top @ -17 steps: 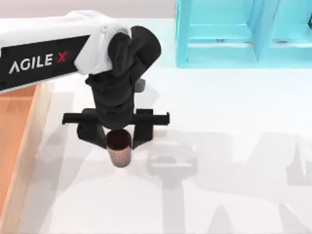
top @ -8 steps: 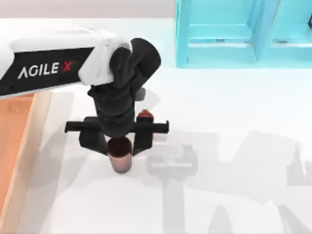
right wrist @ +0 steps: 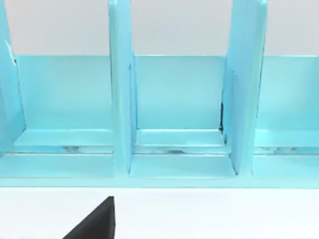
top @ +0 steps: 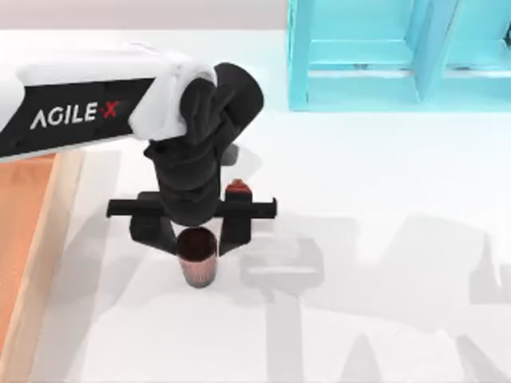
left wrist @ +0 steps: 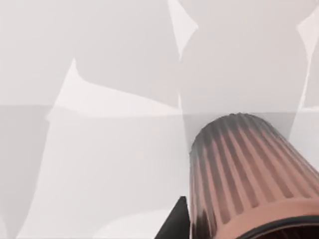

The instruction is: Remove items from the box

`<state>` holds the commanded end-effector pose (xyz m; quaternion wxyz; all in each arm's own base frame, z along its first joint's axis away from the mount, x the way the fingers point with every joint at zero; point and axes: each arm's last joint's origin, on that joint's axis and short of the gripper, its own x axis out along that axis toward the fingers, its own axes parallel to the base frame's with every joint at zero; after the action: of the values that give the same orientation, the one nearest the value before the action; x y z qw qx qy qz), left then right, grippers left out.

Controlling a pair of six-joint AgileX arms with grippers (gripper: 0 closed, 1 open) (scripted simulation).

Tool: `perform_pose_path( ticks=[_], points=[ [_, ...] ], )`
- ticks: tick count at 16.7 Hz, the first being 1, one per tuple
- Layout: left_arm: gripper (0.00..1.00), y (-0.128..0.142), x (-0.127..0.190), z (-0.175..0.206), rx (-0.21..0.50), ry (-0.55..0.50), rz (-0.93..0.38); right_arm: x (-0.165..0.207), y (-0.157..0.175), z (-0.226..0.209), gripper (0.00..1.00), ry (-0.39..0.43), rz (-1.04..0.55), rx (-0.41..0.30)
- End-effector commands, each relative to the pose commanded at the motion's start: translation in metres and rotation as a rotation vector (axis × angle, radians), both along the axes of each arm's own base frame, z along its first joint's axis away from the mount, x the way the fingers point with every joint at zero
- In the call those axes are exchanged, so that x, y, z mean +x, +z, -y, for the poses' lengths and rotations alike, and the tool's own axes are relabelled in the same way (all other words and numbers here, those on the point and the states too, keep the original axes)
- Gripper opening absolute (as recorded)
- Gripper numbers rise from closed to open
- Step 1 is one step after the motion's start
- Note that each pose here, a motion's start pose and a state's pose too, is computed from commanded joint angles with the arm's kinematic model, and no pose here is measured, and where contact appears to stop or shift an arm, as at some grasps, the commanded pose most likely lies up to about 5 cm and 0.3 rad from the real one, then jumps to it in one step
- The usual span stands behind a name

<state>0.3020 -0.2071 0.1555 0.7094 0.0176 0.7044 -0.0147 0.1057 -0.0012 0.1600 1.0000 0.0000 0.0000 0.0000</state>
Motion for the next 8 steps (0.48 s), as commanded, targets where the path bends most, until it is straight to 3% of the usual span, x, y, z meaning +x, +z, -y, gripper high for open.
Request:
perform_pose_path(
  ticks=[4, 8],
  points=[
    [0.98, 0.0000, 0.0000, 0.0000, 0.000, 0.000, 0.000, 0.0000, 0.0000, 0.0000, 1.00, 0.000, 0.000, 0.000],
    [1.00, 0.0000, 0.0000, 0.0000, 0.000, 0.000, 0.000, 0.0000, 0.0000, 0.0000, 1.00, 0.000, 0.000, 0.000]
  ],
)
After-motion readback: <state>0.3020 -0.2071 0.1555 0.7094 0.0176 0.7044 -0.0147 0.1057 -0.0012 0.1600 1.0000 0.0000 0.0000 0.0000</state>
